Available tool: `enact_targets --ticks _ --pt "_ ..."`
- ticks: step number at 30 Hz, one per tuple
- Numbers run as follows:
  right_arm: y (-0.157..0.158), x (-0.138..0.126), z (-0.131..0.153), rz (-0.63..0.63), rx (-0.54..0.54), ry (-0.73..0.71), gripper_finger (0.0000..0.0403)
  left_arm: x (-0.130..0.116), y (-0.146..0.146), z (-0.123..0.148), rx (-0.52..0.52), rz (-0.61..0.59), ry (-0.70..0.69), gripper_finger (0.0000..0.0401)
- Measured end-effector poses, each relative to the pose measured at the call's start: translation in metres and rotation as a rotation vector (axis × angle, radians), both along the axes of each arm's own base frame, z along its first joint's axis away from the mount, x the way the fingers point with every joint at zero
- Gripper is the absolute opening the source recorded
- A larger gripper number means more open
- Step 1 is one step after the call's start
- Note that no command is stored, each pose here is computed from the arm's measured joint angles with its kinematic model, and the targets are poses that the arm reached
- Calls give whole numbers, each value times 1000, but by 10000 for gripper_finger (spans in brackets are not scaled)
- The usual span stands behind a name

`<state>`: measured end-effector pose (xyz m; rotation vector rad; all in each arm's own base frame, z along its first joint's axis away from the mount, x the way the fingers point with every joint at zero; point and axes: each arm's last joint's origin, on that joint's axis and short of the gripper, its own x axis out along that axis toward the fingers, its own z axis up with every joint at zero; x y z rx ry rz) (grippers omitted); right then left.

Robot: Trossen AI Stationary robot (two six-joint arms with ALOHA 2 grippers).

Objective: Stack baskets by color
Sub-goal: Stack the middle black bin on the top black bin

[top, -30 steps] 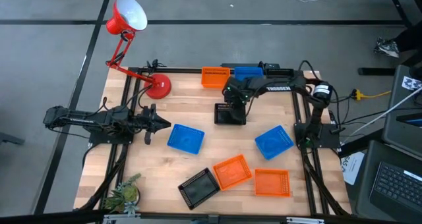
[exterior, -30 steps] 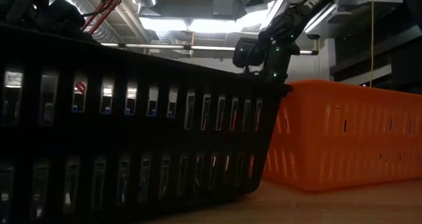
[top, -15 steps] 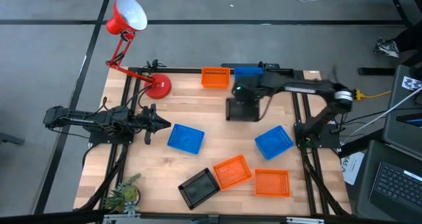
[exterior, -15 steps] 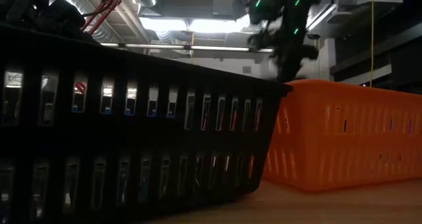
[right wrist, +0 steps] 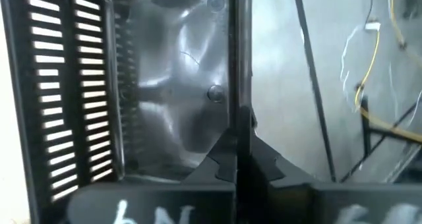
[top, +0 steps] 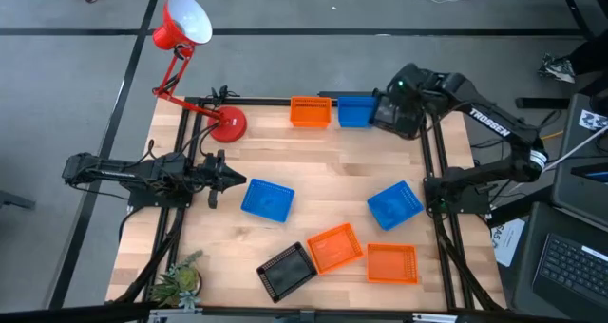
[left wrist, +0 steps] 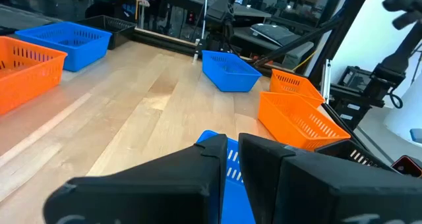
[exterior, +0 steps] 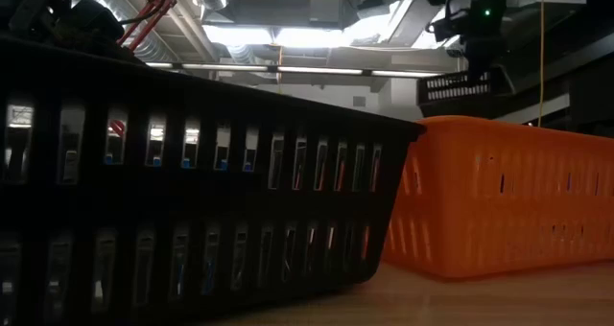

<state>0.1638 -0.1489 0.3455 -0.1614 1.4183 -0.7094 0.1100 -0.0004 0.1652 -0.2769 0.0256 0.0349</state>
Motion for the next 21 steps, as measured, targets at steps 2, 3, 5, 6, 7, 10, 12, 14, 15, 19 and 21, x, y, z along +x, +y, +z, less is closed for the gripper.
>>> enact_targets --ticks 2,3,5,6,7,10,12,14,15,19,21 --pt "-9 -2 -4 -39 0 24 1 0 0 0 0 0 0 31" --pt "-14 -2 -7 -59 -4 47 1 0 0 0 0 0 0 31" --pt "-23 1 -15 -87 5 95 0 0 0 0 0 0 0 31" --pt "-28 3 -19 -89 14 122 0 0 0 0 0 0 0 31" --pt "-33 5 -25 -80 27 156 0 0 0 0 0 0 0 31" --pt "-48 13 -42 -34 54 276 0 0 0 0 1 0 0 31" --pt "-58 17 -50 6 71 348 0 0 0 0 2 7 0 31" --pt "-69 19 -55 39 93 396 0 0 1 0 3 19 0 31" --pt "-75 19 -55 50 104 412 0 0 1 0 3 22 0 31" --pt "-103 13 -50 23 115 419 0 0 1 0 3 22 0 31" --pt "-114 9 -42 -39 114 375 0 0 1 0 3 22 0 31"
